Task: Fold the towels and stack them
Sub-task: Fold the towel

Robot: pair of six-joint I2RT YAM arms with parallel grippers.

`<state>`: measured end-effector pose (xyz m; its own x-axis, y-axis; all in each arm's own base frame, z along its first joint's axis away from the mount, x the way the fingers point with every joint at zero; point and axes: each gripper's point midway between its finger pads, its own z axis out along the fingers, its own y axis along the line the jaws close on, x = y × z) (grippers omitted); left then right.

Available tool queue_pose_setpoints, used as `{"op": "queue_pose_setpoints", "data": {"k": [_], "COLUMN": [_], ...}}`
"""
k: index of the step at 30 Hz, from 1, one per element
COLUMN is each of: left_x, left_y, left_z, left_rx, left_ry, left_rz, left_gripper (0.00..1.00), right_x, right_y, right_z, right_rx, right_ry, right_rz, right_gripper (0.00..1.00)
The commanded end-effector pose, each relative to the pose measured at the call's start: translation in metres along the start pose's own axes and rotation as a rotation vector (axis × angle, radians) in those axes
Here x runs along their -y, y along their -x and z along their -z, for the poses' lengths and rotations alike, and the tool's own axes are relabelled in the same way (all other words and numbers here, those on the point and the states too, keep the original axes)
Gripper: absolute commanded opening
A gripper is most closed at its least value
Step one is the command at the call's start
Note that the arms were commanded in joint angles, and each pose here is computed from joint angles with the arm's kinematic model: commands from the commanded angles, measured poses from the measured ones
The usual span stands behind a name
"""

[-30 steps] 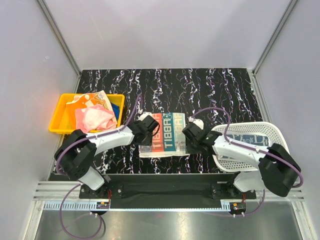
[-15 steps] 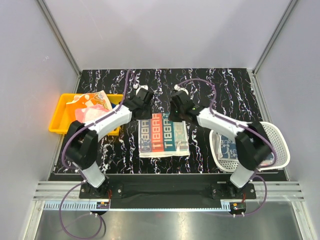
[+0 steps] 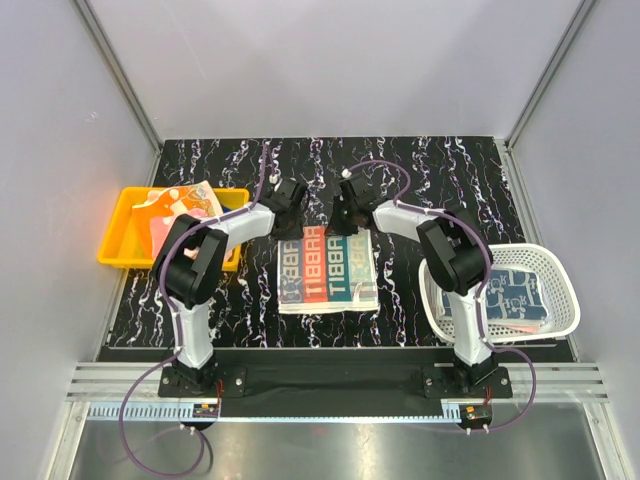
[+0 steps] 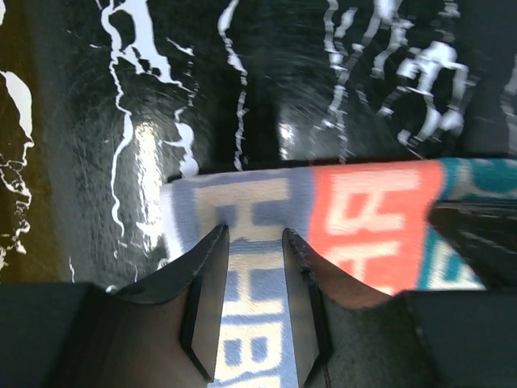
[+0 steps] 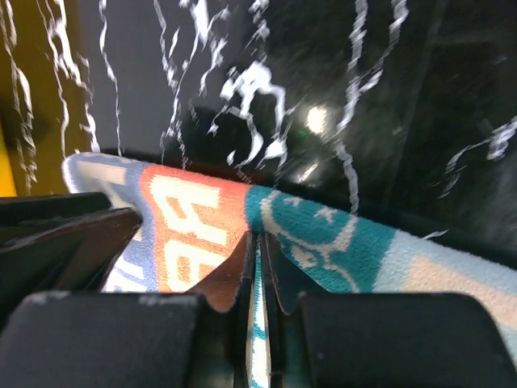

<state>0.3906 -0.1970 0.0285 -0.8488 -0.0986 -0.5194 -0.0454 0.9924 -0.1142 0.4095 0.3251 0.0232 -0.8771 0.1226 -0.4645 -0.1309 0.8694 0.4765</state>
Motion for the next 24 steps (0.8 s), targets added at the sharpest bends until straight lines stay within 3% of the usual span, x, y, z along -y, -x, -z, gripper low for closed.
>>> {"op": "queue_pose_setpoints", "data": {"k": [1,11,24], "left_x": [-0.009,-0.027,-0.025], "left_y": [0.014,-0.011,-0.001], "left_z": [-0.011,-0.025,-0.015], "left_rx": [0.035,-0.026,-0.017], "left_ry": [0.062,0.123,0.109], "left_rz": [0.044,0.063,0.057], "left_gripper": [0.38,0.37,0.37], "right_x": [0.001,0.05,0.1], "right_y": [0.032,0.046,0.06], "right_z": [0.004,0.028,0.056], "right_rx": [0.075,0.092,0.154], "right_ry": [0.067,0.028,-0.143], "right_rz": [-0.047,-0.119,-0.052], "right_gripper": [0.11,0.12,0.16]}}
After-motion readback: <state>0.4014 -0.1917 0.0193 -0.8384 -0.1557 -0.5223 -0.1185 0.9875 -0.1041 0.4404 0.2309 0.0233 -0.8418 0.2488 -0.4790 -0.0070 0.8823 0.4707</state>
